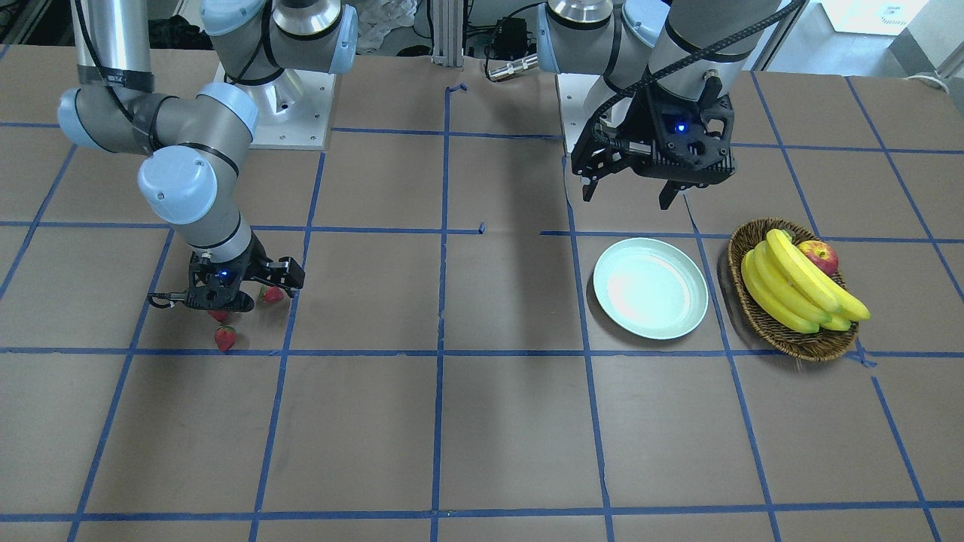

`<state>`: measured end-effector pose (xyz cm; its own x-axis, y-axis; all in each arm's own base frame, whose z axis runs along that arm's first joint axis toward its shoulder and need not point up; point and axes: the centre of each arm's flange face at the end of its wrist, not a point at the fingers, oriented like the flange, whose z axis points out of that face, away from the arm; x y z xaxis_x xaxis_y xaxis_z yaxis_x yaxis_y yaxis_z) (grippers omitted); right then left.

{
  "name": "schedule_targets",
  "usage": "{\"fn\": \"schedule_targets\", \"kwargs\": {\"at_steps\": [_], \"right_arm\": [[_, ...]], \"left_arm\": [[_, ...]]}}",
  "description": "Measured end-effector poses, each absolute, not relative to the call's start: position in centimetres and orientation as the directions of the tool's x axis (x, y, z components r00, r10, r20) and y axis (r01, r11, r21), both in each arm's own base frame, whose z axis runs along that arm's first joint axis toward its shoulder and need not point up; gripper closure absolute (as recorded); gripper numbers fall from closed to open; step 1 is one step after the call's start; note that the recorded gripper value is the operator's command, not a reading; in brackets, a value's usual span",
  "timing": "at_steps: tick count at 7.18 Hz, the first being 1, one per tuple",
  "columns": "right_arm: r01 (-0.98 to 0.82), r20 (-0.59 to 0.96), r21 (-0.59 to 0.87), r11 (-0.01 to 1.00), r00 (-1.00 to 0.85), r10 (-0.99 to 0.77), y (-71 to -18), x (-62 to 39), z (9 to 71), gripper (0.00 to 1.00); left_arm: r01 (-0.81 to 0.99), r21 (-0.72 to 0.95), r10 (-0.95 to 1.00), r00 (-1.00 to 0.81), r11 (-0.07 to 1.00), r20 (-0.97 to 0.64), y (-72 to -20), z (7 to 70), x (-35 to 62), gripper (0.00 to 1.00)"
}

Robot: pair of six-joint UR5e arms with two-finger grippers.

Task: Collect all strawberries into plate
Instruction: 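Lower the right gripper onto a strawberry and close on it, then carry the strawberry toward the plate and release it on the table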

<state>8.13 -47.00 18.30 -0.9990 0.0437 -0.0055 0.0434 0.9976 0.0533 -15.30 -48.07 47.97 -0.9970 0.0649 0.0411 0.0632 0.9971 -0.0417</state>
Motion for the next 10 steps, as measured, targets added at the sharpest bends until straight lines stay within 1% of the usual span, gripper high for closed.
{"fn": "schedule_targets", "kwargs": {"at_steps": [1,2,3,5,7,8,10], "right_arm": [[0.041,-0.005,0.053,0.998,-0.999,0.042,-47.1,8.2,17.9,0.56],[0.041,-0.004,0.054,0.998,-0.999,0.041,-47.1,8.2,17.7,0.88],[0.040,-0.004,0.055,0.998,-0.999,0.040,-47.2,8.2,17.7,1.00],[0.036,-0.003,0.047,0.998,-0.999,0.036,-47.2,8.5,18.0,1.00],[0.019,0.000,-0.003,1.000,-1.000,0.019,-48.4,11.0,19.8,1.00],[0.019,-0.007,-0.038,0.999,-1.000,0.019,-49.1,13.6,21.0,1.00],[0.078,-0.084,-0.073,0.994,-0.994,0.072,-49.1,21.3,23.1,1.00]], "left_arm": [[0.063,-0.042,0.065,-0.997,0.997,0.041,-48.1,48.0,-15.3,0.00],[0.063,-0.042,0.065,-0.997,0.997,0.041,-48.1,48.0,-15.3,0.00],[0.063,-0.042,0.065,-0.997,0.997,0.041,-48.1,48.0,-15.3,0.00],[0.062,-0.042,0.064,-0.997,0.997,0.041,-48.1,48.0,-15.3,0.00],[0.064,-0.043,0.065,-0.997,0.997,0.040,-48.1,48.0,-15.3,0.00],[0.064,-0.043,0.066,-0.997,0.997,0.040,-48.1,48.0,-15.3,0.00],[0.064,-0.043,0.066,-0.997,0.997,0.040,-48.1,48.0,-15.3,0.00]]}}
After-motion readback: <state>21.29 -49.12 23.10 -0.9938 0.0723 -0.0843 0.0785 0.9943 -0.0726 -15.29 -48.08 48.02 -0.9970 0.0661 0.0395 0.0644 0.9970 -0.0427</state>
